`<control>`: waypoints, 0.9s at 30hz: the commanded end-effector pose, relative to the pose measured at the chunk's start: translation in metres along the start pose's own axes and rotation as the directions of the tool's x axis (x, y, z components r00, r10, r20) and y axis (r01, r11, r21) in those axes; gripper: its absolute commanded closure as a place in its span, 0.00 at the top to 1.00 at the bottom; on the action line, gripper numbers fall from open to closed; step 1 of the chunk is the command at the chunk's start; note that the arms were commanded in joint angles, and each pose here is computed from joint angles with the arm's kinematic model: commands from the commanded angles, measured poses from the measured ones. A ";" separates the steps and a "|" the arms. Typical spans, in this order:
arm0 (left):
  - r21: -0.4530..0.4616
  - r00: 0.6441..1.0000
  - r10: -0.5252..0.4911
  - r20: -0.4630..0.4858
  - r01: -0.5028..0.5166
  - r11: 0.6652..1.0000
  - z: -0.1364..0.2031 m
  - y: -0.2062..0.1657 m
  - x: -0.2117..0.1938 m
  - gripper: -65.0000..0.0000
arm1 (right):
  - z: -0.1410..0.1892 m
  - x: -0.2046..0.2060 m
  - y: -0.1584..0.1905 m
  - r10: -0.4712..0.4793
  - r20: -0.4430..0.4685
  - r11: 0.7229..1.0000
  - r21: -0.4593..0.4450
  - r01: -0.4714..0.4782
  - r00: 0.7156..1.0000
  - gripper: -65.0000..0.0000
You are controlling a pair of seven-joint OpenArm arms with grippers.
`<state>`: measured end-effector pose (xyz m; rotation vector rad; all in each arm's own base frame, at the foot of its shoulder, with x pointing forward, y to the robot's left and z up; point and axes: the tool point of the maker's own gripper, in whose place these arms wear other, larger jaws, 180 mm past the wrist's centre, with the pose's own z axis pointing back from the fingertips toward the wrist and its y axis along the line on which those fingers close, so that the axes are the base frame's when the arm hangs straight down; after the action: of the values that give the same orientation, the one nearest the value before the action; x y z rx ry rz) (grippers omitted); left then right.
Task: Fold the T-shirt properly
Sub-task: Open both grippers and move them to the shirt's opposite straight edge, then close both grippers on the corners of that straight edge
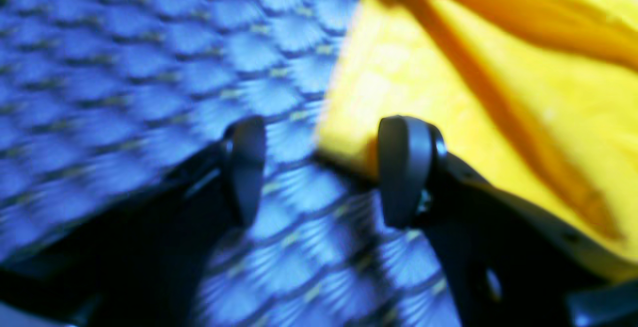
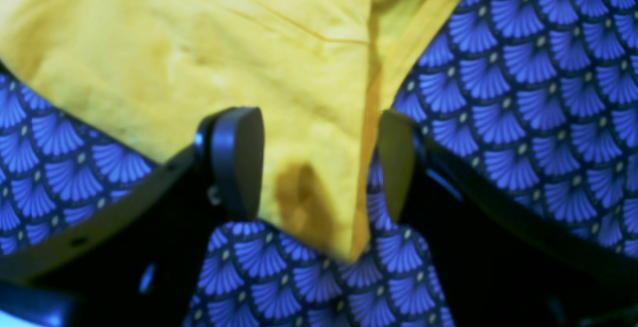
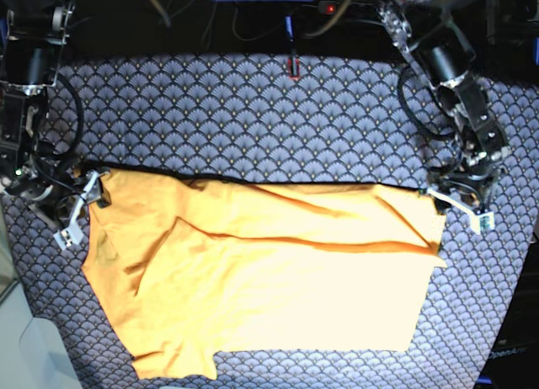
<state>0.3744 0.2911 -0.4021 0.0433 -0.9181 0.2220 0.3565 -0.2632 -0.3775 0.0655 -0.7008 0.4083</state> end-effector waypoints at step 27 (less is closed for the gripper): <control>-0.020 0.999 0.042 0.033 -0.041 0.999 -0.012 0.000 -0.009 0.43 | 0.008 0.019 -0.012 0.017 0.054 1.000 -0.025 -0.016 0.998 0.57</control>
<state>0.3729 0.2887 -0.4240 0.0084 -0.9426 0.2544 0.3563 -0.2636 -0.3778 0.0630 -0.6989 0.4092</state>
